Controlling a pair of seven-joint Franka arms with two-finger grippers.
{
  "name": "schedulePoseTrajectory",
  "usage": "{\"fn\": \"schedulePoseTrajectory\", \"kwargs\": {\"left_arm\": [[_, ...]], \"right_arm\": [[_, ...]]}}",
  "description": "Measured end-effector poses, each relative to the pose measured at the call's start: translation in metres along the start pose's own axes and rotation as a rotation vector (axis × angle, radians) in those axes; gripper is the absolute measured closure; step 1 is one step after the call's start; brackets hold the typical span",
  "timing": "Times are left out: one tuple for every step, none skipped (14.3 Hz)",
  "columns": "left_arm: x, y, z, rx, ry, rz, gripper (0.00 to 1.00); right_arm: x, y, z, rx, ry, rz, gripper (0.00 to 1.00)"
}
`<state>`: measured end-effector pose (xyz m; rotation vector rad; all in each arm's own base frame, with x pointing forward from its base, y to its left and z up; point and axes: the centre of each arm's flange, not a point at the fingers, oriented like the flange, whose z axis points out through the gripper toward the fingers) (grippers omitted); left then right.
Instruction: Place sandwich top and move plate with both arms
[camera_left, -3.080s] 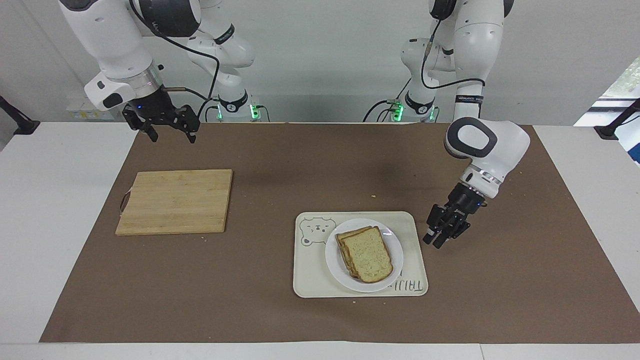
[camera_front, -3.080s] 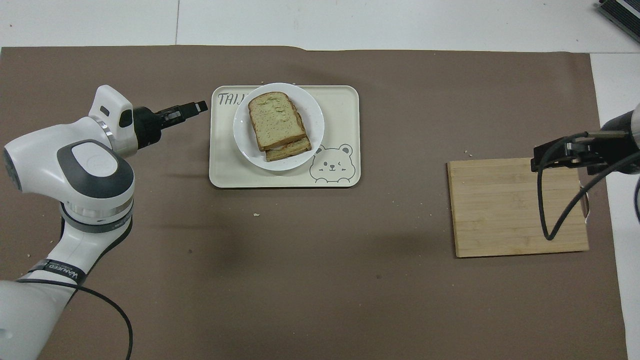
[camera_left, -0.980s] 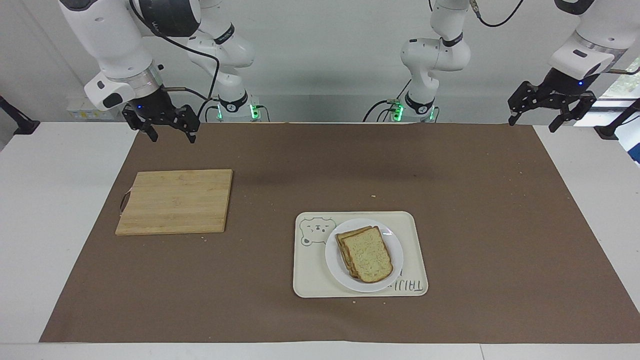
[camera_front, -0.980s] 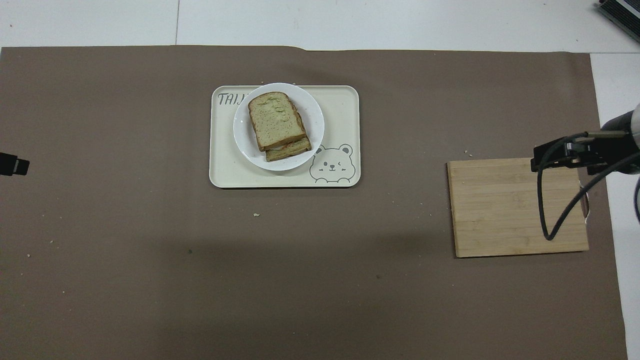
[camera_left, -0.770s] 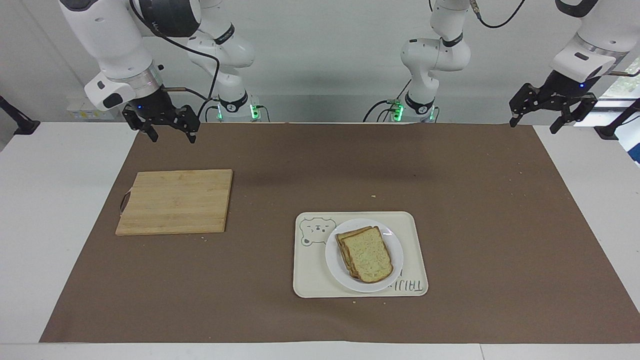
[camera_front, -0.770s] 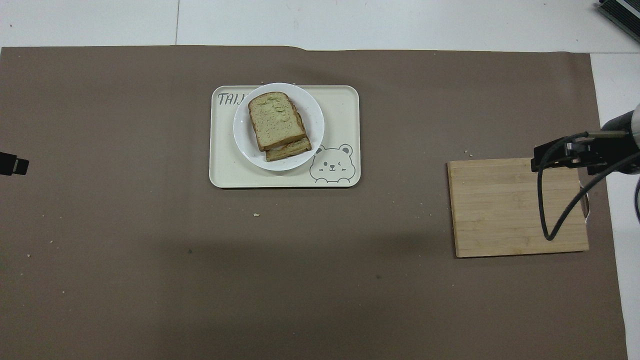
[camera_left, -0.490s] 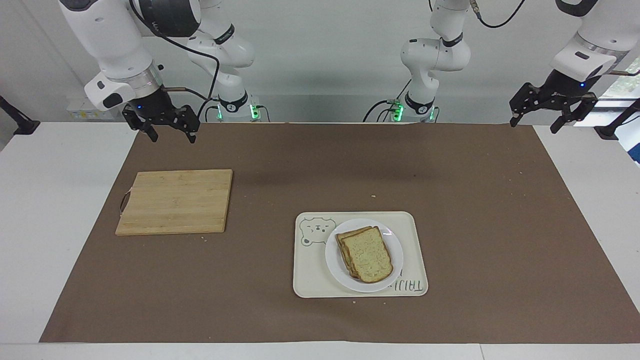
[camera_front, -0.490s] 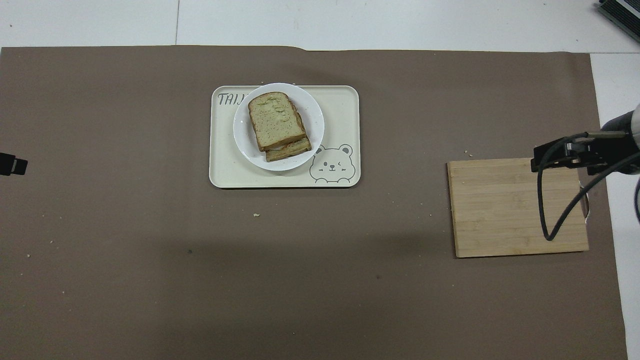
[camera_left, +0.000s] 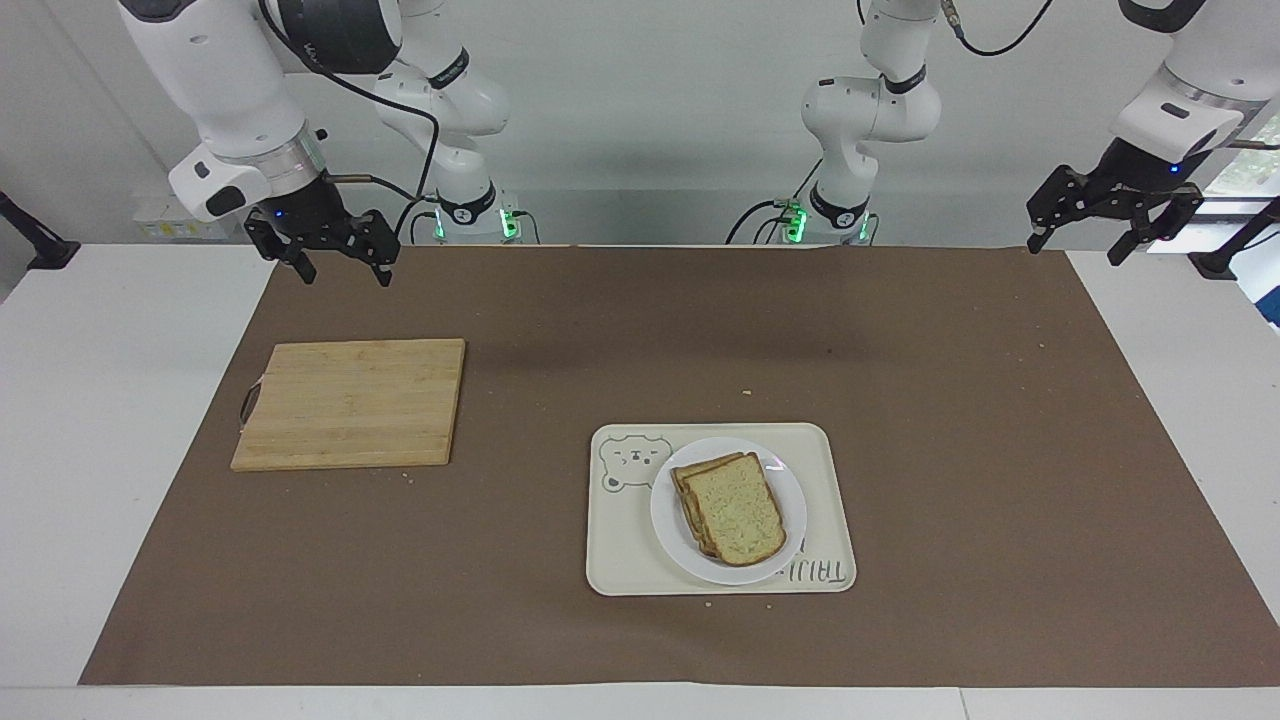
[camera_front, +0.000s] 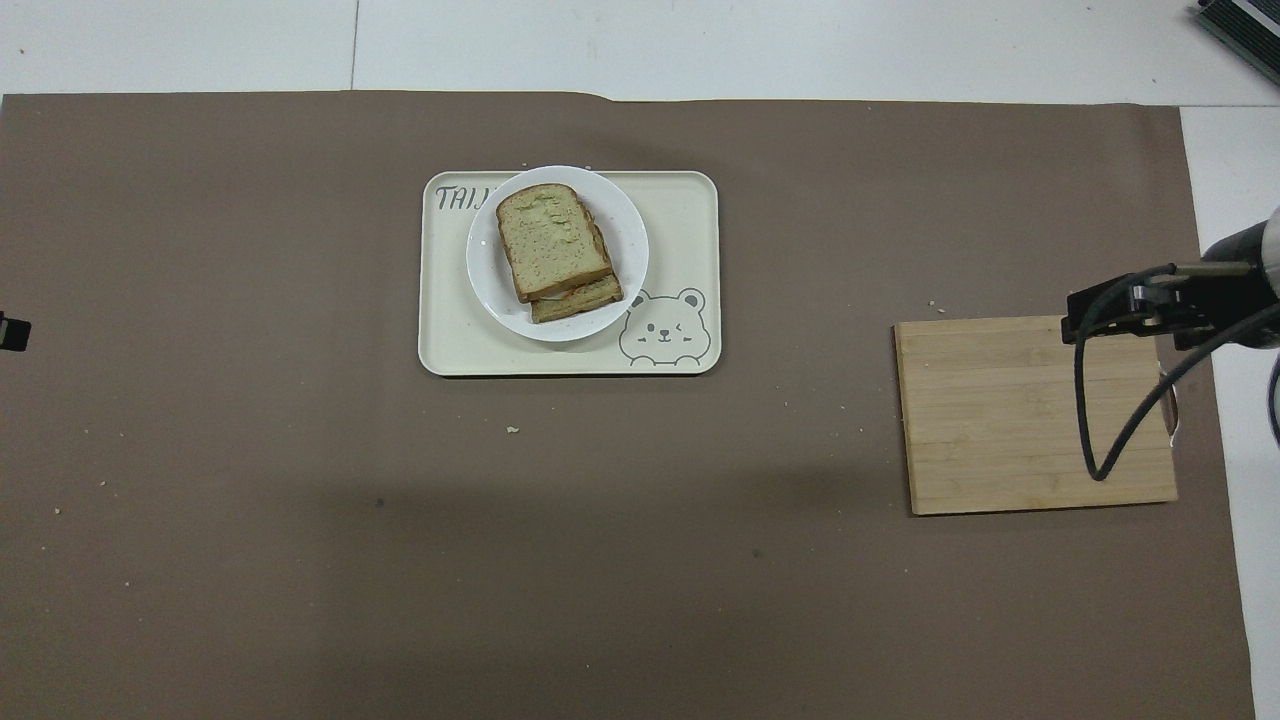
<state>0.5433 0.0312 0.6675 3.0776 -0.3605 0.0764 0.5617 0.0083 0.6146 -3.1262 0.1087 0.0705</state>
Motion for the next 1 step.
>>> {"fn": "schedulePoseTrajectory", "kwargs": {"left_arm": [[0.001, 0.0039, 0.0008, -0.001, -0.003, 0.007, 0.0]], "right_arm": [[0.0, 0.0, 0.0, 0.0, 0.0, 0.0, 0.0]]}}
